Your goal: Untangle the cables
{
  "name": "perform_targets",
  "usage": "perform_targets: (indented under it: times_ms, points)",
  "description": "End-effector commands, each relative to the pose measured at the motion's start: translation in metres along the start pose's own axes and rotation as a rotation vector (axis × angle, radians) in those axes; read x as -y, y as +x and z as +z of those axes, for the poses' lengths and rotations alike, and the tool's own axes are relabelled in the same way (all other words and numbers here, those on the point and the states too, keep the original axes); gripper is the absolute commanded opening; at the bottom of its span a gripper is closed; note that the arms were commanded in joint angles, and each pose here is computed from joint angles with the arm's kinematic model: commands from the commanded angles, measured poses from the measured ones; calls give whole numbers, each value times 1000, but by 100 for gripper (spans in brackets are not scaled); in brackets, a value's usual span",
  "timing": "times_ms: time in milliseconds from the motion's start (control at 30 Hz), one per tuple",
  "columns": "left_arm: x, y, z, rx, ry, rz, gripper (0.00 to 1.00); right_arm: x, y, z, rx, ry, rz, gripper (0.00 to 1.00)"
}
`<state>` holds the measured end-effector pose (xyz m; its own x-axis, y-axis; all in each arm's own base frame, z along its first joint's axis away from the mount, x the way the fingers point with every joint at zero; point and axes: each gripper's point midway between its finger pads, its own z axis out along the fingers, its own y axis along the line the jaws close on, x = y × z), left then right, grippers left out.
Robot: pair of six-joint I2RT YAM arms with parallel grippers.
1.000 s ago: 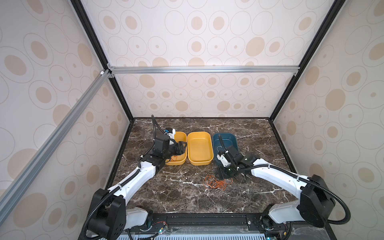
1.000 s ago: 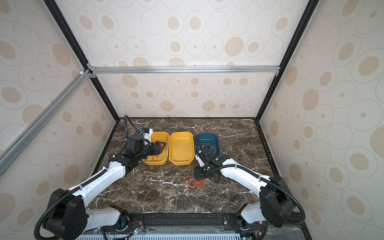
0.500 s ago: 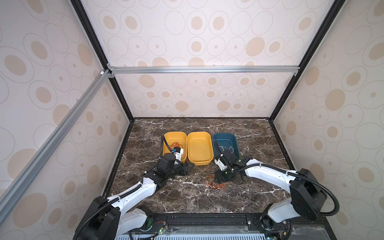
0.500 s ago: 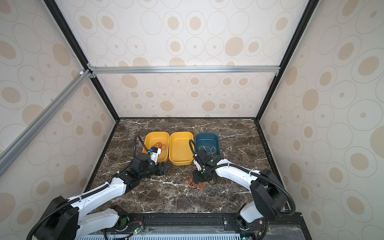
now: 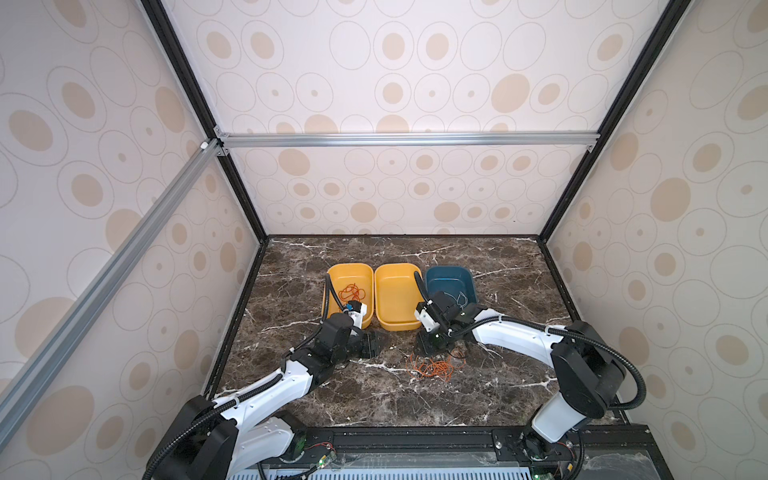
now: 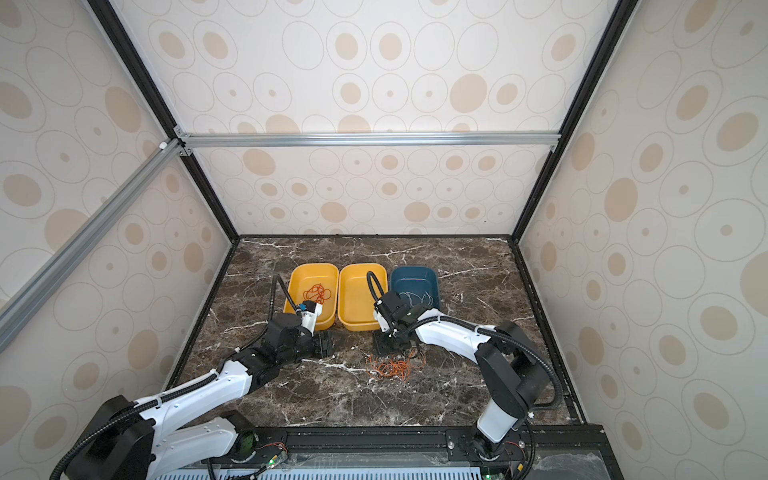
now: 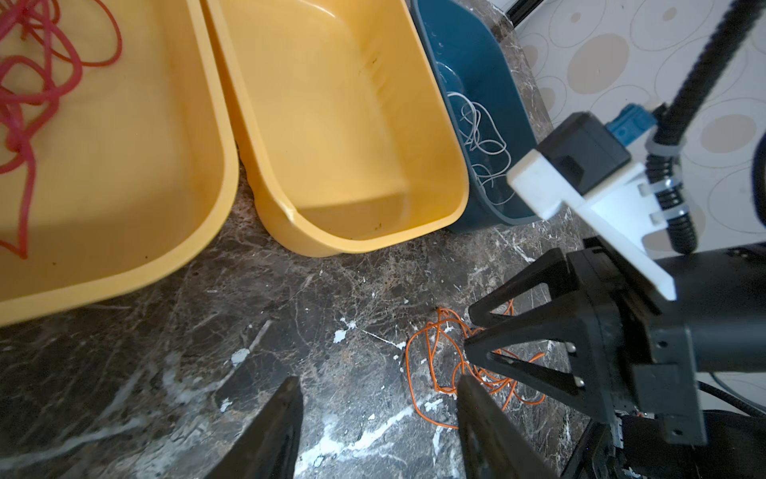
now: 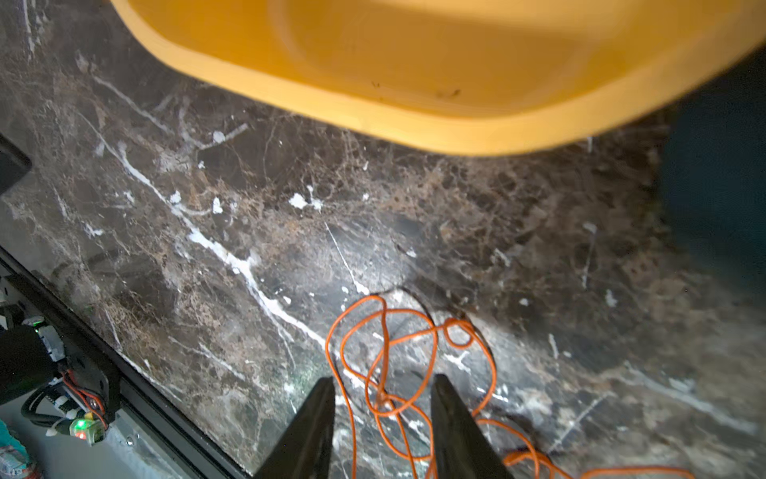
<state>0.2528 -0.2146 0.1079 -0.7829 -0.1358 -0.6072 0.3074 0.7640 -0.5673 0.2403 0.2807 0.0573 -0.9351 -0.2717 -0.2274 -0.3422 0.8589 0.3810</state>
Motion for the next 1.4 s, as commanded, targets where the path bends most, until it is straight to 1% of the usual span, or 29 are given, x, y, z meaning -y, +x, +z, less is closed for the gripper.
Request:
perform_targets:
  times_ms: [0, 67, 100, 233, 333, 367, 600, 867, 967, 1100, 1167, 1233, 1367]
  points:
    - [3, -1, -4, 15, 4, 5, 59, -6, -2, 7, -19, -5, -5, 38]
    - [1, 1, -5, 14, 4, 4, 59, -4, -2, 12, -31, 5, -8, 33]
    - [1, 2, -4, 12, 5, 3, 59, -4, -2, 14, -38, 7, -11, 30]
    - [2, 5, -3, 2, 12, 4, 60, -5, -3, 14, -40, 8, -29, 10]
    - [3, 6, -1, -5, 22, 2, 60, -13, -5, 5, -6, -31, -79, 2]
    - [3, 6, 0, -9, 22, 2, 60, -15, -6, 2, 4, -42, -95, 0]
    - [17, 7, 2, -31, 84, 34, 59, -26, -5, -21, 64, -94, -182, 0]
    - [59, 19, 3, -66, 244, 142, 60, -50, -8, -48, 107, -191, -232, 0]
    - [59, 25, 9, -90, 238, 159, 60, -58, -8, -56, 111, -229, -245, 0]
    - [49, 28, 18, -109, 187, 163, 57, -65, -9, -65, 129, -255, -253, 0]
    - [51, 28, 20, -108, 199, 162, 56, -66, -8, -68, 129, -262, -256, 0]
    - [57, 20, 22, -74, 222, 167, 54, -68, -7, -69, 126, -272, -258, 0]
    - [66, 16, 26, -64, 266, 153, 48, -70, -6, -68, 118, -288, -257, 0]
